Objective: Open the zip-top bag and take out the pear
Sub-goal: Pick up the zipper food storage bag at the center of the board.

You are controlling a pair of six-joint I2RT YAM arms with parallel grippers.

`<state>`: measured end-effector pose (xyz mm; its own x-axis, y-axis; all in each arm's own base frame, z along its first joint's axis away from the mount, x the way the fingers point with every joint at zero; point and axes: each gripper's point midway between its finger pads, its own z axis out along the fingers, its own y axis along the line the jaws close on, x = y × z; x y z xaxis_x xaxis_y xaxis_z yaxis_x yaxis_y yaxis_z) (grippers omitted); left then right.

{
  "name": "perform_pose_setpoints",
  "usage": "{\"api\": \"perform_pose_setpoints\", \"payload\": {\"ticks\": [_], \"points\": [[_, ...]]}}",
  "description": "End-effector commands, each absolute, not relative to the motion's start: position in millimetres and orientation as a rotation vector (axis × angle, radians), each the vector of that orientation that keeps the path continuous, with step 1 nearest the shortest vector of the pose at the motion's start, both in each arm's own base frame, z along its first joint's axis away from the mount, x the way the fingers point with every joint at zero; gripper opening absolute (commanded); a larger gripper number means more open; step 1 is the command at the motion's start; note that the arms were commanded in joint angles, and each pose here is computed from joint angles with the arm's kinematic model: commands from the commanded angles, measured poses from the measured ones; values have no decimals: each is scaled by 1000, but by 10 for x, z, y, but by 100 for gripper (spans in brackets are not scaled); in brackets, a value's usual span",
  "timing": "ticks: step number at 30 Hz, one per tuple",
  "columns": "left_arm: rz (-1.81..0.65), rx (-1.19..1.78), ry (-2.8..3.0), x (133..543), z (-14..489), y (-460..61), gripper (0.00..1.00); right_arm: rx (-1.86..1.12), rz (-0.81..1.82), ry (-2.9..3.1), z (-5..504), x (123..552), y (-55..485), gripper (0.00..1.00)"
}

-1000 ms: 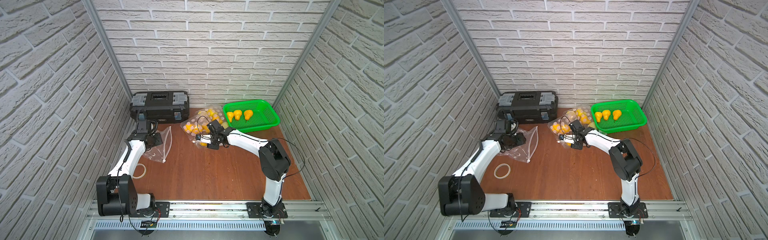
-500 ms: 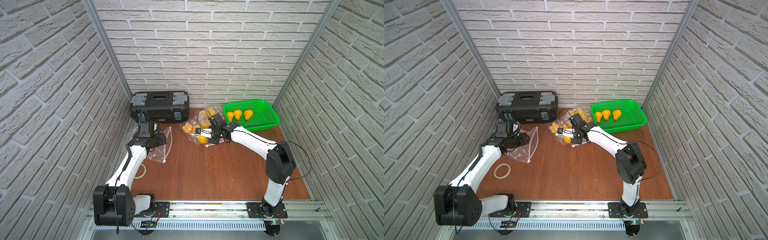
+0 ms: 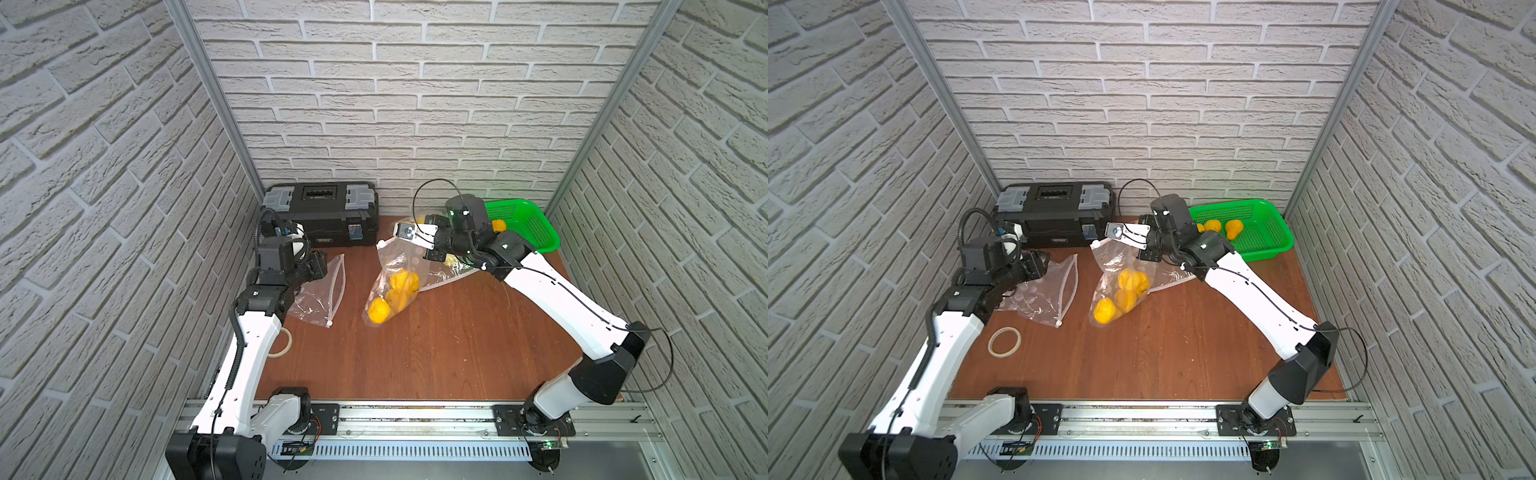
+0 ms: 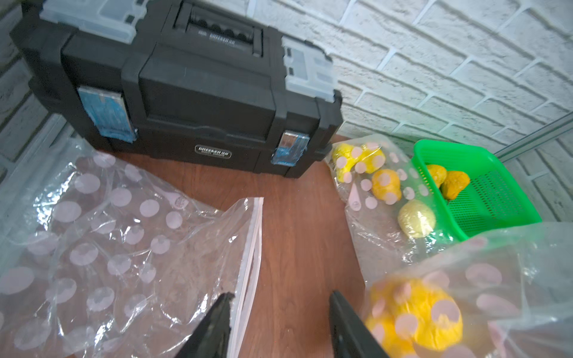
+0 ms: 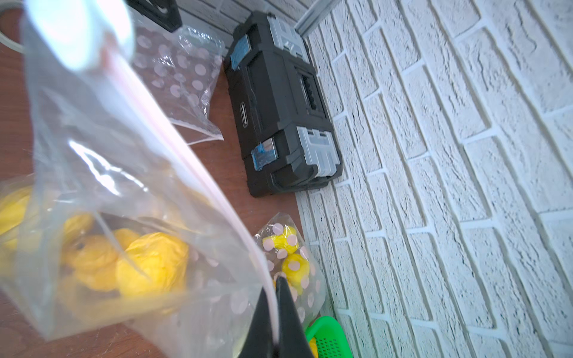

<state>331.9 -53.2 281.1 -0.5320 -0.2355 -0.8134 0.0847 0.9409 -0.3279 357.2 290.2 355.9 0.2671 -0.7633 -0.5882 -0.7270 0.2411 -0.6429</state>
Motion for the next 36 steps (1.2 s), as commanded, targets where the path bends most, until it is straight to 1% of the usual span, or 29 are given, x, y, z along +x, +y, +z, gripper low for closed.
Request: {"api": "perform_pose_setpoints", "payload": {"ticks": [1,5,8,11,14,17,20,25,30,32,34,36], "points": [[-499,73,1939,3280,3277,-783,55,-1531,82,1366,3766,3195,2929,3],[-666,256,1843,3134,3514,-1179,58,-1575,186,1387,3641,2928,2899,3],[-779,390,1793,2949,3600,-1517,60,-1538,215,1482,3501,2903,2876,3],[-817,463,1775,2805,3576,-1766,64,-1491,235,1600,3345,2879,2865,3],[-893,578,1731,2604,3559,-2064,65,-1426,230,1720,3192,2860,2840,3],[-956,679,1704,2433,3445,-2281,67,-1381,241,1836,3055,2837,2803,3],[-974,719,1691,2345,3344,-2322,69,-1344,211,1912,2967,2834,2727,3],[-958,780,1626,2216,3279,-2295,76,-1280,203,1979,2956,2796,2623,3],[-927,865,1543,2036,3403,-2253,81,-1274,196,2019,2919,2775,2578,3],[-929,902,1533,1985,3388,-2260,81,-1267,199,2031,2920,2778,2584,3],[-956,974,1522,1886,3348,-2292,76,-1260,200,2043,2927,2788,2586,3],[-985,1005,1509,1822,3335,-2300,75,-1249,198,2055,2944,2799,2581,3]]}}
